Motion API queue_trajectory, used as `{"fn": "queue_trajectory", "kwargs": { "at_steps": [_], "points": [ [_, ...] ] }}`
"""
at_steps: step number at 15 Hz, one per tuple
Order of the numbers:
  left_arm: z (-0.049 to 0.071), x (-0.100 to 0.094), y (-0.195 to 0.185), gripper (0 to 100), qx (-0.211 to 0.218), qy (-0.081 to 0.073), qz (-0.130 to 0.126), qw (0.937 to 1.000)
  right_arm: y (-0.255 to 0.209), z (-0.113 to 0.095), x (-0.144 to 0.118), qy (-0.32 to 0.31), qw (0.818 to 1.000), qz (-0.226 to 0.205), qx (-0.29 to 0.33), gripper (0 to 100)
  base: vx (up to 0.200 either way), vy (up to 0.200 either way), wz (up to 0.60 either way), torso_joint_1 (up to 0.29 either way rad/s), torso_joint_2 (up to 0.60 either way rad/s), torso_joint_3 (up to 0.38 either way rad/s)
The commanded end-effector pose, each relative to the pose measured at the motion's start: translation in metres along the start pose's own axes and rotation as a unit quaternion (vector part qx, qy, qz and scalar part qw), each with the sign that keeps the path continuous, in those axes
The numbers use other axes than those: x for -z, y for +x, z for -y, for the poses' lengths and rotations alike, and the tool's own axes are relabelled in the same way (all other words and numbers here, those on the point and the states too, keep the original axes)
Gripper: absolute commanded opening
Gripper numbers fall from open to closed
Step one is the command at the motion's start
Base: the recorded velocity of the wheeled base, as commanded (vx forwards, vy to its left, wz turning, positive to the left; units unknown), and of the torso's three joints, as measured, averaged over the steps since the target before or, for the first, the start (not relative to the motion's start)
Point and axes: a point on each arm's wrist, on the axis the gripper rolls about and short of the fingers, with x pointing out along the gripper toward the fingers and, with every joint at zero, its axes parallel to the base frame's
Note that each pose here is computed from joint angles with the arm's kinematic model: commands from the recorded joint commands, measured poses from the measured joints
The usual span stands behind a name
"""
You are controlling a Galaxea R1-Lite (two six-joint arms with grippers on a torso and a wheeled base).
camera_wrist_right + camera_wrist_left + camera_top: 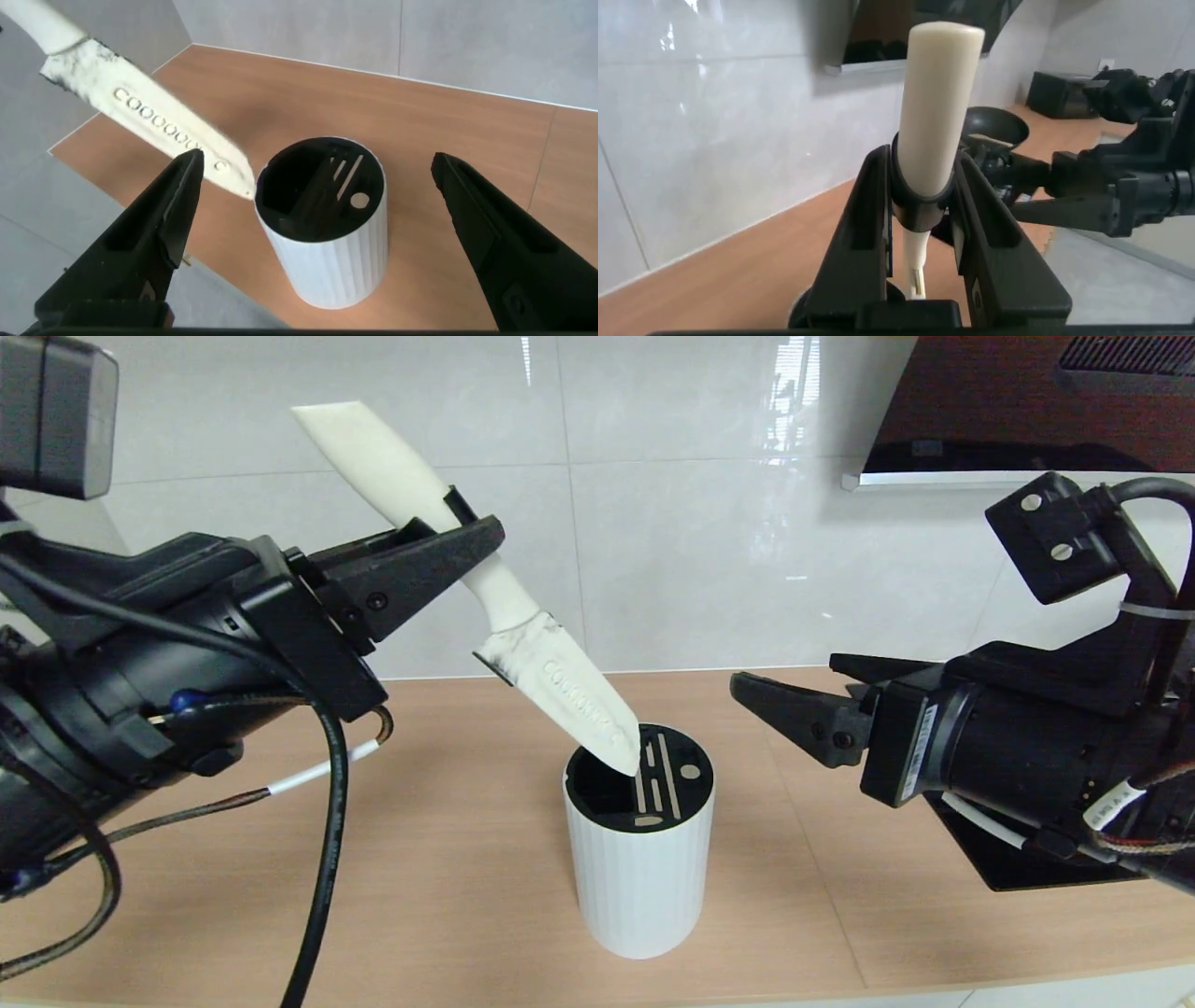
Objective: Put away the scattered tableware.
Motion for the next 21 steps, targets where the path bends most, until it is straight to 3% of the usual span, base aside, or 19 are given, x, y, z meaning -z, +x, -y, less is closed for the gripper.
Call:
{"fn": "queue_trajectory", "kwargs": {
  "at_steps": [1,5,14,21],
  "points": [
    [-0.003,-0.009,0.014,0,0.002,0.019,0.015,0.9997,0.004,0.000,0.004,-0.002,1.000,-0.007,0.003,100,0.000,0.000,0.00,0.000,0.00,0.000],
    [-0.011,0.022,0.023,0,-0.007,0.049,-0.035,0.9981,0.006,0.001,0.007,-0.003,1.000,-0.013,0.006,100,0.000,0.000,0.00,0.000,0.00,0.000],
    [-0.021,0.046,0.034,0,-0.025,0.044,-0.070,0.9962,0.009,0.004,0.010,-0.005,1.000,-0.020,0.014,100,0.000,0.000,0.00,0.000,0.00,0.000],
    [-0.026,0.052,0.035,0,-0.058,0.054,-0.081,0.9936,0.011,0.004,0.012,-0.006,1.000,-0.022,0.014,100,0.000,0.000,0.00,0.000,0.00,0.000]
  ]
}}
